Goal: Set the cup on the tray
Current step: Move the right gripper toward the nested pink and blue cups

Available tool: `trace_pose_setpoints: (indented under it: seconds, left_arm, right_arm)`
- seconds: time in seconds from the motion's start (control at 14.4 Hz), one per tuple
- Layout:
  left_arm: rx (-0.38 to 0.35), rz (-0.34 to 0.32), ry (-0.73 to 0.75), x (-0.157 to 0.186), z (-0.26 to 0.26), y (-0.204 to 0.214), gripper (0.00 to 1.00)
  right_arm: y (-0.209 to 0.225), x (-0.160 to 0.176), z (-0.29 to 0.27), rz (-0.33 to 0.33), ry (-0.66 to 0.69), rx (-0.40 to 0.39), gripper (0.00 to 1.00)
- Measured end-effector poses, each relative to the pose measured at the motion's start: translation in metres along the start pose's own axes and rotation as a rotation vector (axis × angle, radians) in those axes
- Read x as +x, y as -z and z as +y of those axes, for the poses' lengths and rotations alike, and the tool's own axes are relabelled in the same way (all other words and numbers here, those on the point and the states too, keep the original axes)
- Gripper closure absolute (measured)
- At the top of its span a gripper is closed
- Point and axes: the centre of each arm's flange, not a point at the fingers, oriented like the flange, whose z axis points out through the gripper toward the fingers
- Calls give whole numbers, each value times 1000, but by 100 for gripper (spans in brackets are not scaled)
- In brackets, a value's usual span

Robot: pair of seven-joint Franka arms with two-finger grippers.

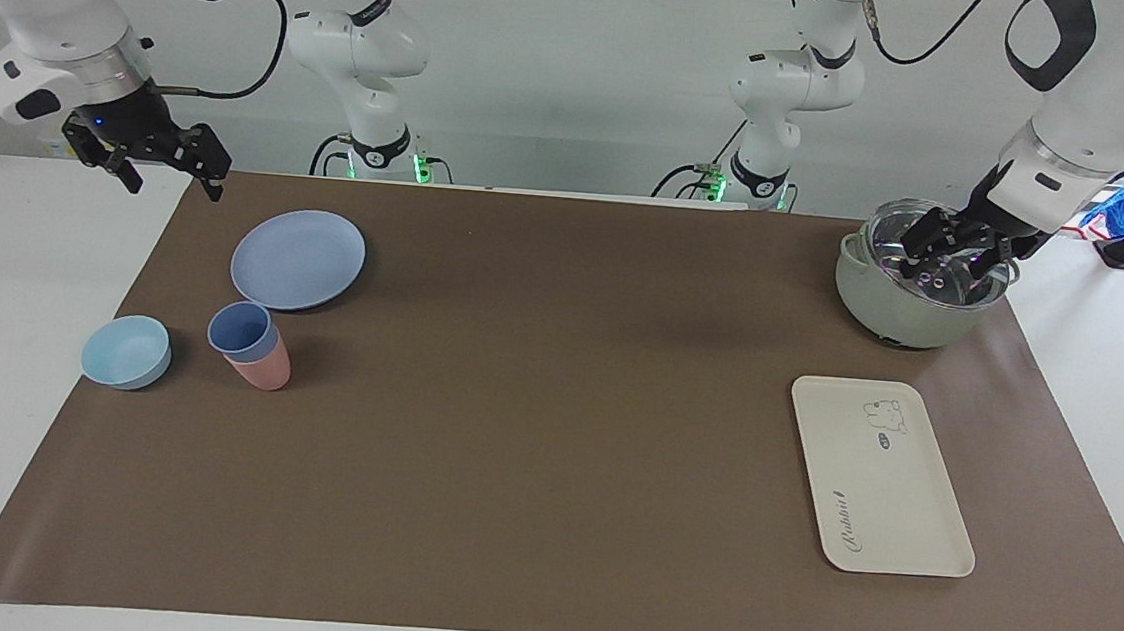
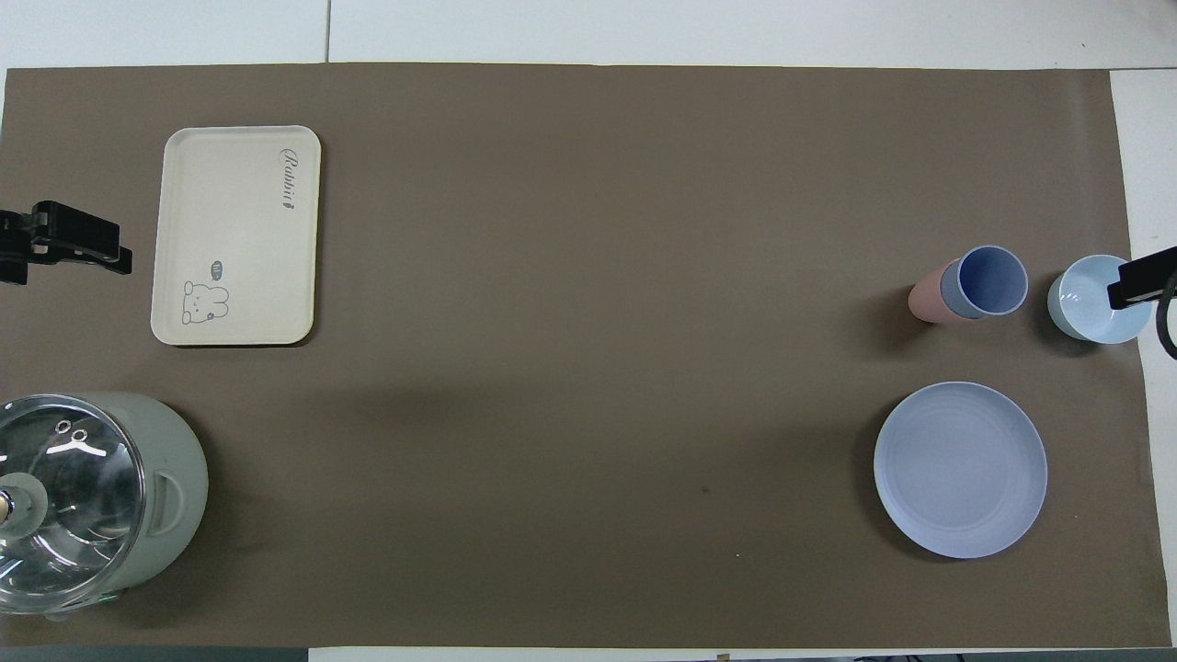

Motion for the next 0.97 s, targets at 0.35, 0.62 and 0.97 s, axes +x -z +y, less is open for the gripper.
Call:
trace_pose_setpoints:
  seconds: [0.35, 0.62, 0.97]
  left_arm:
    - [0, 0, 0, 0, 0, 0, 0]
    - [0, 0, 0, 0, 0, 0, 0]
    - [0, 0, 0, 0, 0, 0, 0]
  right_arm:
    - [0, 0, 0, 2, 0, 1, 0]
    - [3, 5, -16, 33, 27, 17, 0]
    - [7, 19, -7, 132, 0, 53, 0]
